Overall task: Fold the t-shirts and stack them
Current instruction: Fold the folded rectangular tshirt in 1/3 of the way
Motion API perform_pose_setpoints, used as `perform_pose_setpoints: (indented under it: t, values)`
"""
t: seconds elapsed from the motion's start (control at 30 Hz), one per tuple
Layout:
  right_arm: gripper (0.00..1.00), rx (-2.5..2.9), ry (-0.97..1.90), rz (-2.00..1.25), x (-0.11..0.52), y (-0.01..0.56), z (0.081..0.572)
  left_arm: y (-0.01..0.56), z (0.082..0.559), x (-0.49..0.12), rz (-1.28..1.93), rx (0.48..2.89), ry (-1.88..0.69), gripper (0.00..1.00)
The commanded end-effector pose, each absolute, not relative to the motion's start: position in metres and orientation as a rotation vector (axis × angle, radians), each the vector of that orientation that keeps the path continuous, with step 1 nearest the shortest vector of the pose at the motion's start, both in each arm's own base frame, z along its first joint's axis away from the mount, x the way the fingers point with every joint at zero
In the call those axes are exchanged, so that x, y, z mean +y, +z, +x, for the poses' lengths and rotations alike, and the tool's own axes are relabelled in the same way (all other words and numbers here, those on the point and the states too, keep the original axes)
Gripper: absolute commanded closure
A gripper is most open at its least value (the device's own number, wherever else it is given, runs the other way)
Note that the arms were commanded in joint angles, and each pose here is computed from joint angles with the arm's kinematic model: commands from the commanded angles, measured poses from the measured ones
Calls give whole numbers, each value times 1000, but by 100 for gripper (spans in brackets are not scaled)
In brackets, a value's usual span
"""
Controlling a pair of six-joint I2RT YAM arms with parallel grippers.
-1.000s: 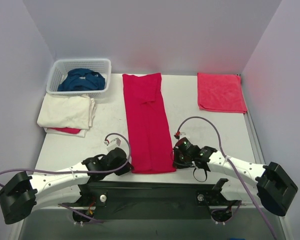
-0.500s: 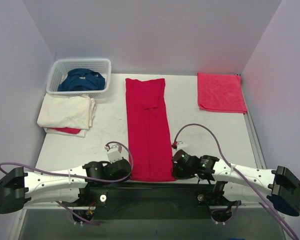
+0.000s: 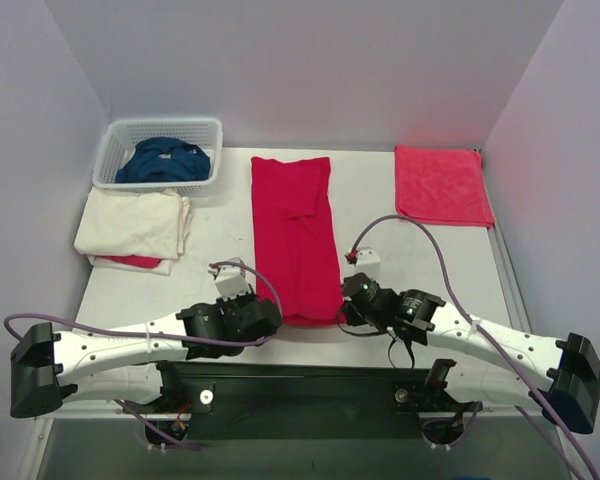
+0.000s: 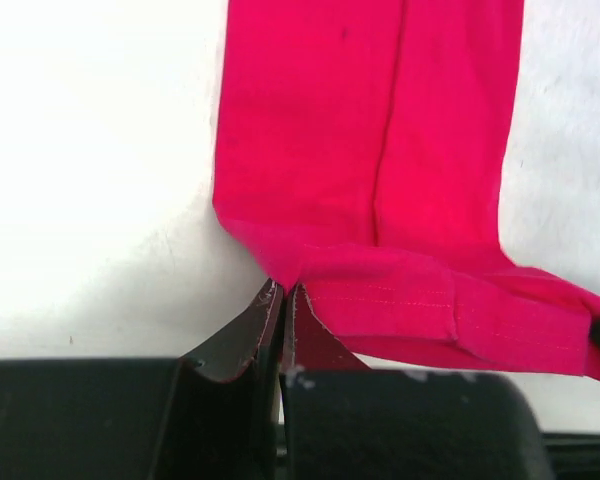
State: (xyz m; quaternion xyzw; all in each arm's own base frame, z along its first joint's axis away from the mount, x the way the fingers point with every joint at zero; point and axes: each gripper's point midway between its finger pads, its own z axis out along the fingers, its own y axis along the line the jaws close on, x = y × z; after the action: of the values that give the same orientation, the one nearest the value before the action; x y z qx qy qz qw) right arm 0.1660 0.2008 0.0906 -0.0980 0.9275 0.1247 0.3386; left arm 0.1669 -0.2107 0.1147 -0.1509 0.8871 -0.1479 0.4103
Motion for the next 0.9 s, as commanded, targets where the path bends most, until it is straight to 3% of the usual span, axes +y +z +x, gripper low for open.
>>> perform_pose_setpoints:
  t: [0.0, 0.23, 0.87]
  values:
    - [100, 2338, 174, -215, 188, 112, 202, 145, 194, -193, -386, 2084, -224, 100]
    - [100, 2269, 178, -157, 194, 147, 264, 169, 249, -187, -407, 1984, -135, 100]
    - [100, 2352, 177, -92, 217, 121, 397, 149, 406, -210, -370, 2040, -159, 100]
